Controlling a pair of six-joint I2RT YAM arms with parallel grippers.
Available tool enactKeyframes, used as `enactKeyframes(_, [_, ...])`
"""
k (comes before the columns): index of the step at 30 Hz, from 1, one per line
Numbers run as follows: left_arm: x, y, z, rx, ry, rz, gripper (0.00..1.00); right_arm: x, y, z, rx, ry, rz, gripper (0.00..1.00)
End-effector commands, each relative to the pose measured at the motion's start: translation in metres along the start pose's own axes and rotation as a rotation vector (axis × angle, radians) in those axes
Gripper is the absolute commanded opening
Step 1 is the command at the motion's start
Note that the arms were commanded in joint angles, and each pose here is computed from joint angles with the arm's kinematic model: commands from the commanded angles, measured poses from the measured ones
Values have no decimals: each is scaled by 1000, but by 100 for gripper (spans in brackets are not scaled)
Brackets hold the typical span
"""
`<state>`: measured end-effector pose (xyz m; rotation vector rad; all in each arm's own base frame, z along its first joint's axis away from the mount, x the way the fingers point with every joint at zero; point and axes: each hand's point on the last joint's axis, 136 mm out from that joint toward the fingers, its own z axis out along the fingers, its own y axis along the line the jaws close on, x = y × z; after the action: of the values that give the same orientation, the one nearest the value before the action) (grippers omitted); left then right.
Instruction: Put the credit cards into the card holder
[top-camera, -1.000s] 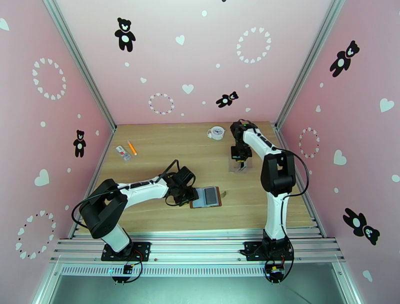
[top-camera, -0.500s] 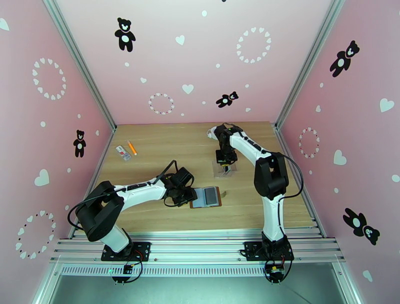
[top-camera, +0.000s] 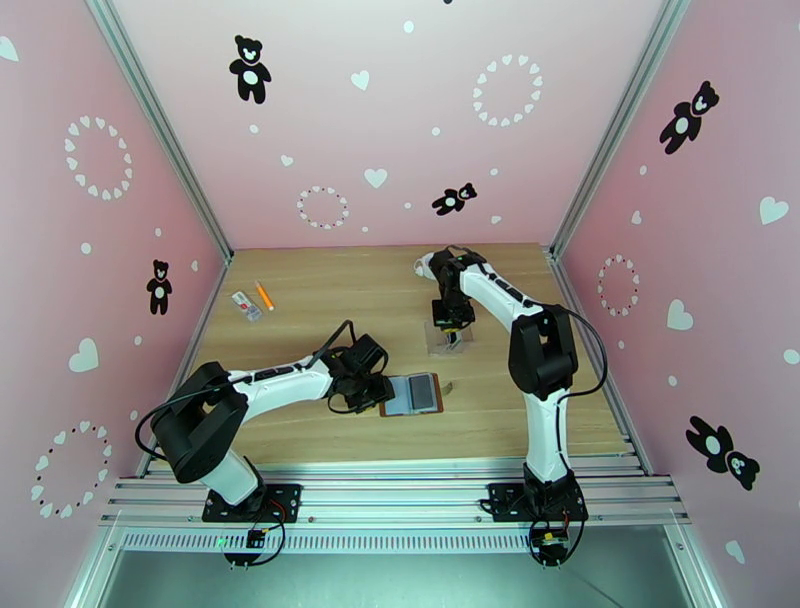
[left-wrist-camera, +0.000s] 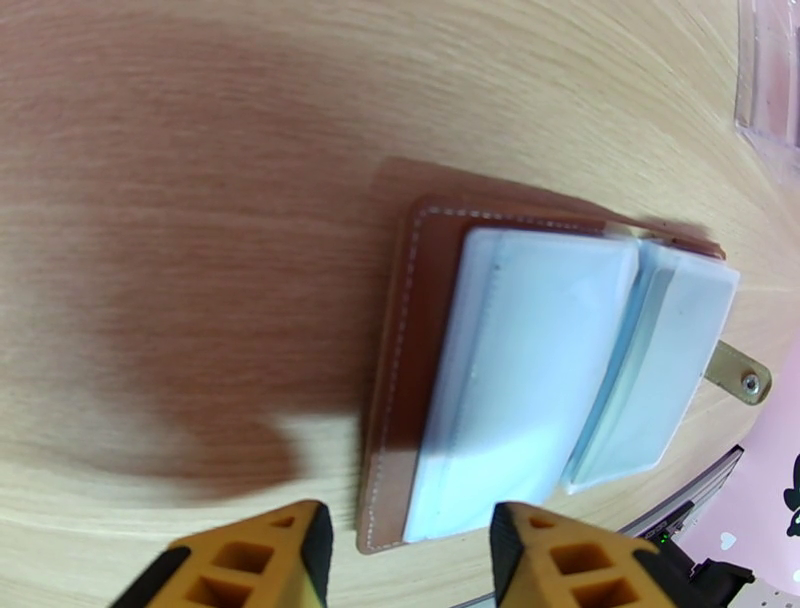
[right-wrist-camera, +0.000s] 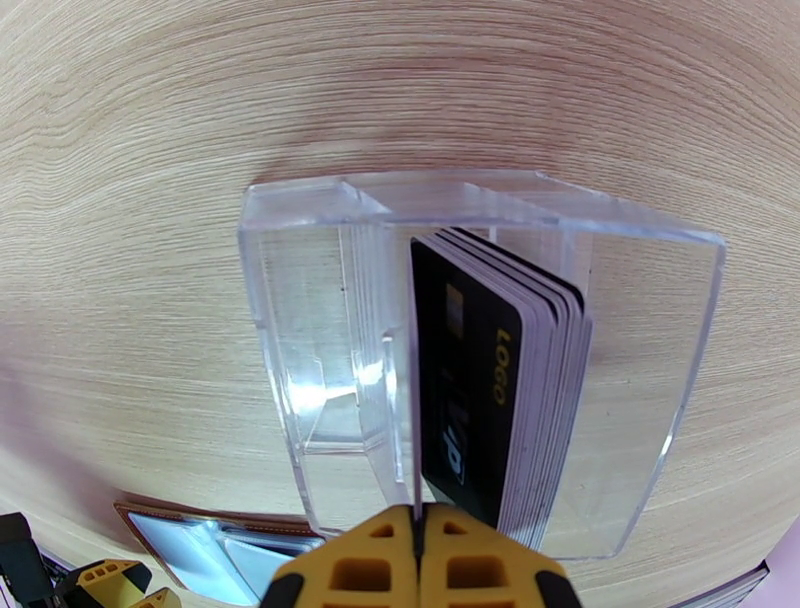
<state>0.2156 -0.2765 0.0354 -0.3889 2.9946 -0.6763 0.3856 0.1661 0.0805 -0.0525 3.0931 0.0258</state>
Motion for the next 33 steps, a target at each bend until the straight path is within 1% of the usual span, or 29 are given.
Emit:
enactKeyframes(1, [-1, -2, -6, 19, -29, 4, 47, 9, -5, -18, -2, -3, 10, 0])
enactKeyframes(11, [-1, 0, -7, 26, -37, 4, 47, 7, -11, -32, -27, -29, 32, 0])
enactKeyframes(24, [0, 3, -9, 29, -42, 0, 47, 8, -10, -28, -38, -18, 44, 0])
enactKeyframes(29, [1, 2, -10, 38, -43, 0, 47, 5, -10, -38, -52, -47, 53, 0])
enactKeyframes(33, [0, -2, -14, 57, -48, 7, 47, 7, -9, -49, -90, -55, 72, 0])
